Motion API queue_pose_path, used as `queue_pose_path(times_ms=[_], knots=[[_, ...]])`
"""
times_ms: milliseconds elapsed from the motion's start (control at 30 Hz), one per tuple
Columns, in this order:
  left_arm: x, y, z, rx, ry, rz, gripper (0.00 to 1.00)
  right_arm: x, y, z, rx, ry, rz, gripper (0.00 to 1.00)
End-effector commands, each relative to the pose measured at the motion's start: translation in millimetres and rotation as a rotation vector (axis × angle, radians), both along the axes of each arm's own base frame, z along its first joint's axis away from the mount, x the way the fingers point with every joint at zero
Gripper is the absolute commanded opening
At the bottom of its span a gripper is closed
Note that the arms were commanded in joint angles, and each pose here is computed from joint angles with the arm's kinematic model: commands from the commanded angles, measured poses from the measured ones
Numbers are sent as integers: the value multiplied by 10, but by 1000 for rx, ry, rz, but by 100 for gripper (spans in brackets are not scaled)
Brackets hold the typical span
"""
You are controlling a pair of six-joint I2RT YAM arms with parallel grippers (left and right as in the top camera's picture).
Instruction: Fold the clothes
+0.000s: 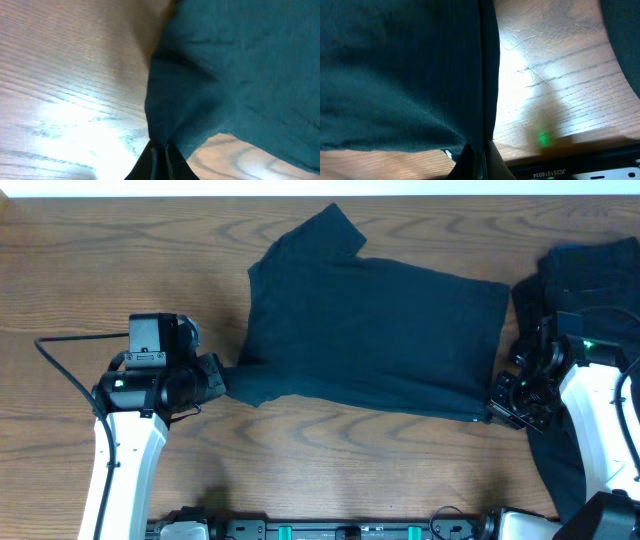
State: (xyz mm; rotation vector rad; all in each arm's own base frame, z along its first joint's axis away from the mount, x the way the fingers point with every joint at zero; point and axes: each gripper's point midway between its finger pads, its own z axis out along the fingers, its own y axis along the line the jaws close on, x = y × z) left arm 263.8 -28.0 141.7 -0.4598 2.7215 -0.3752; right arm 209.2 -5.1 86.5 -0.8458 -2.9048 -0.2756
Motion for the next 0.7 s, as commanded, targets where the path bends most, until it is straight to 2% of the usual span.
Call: queue_pose_path(times_ms=[0,233,367,500,667], knots=[[62,122,116,75,-42,14,6,53,-32,37,-2,-22,5,1],[356,97,597,66,-212,9,6,62,-34,36,-4,-25,6,1],[376,-126,706,11,-264,-82,6,68,-36,36,-4,-28,6,1],[173,-357,414,5,-149,-164,6,76,-37,35,-5,-31,6,1],[-225,-613,-293,8,90,-271,6,81,-38,34,-5,-33,6,1]])
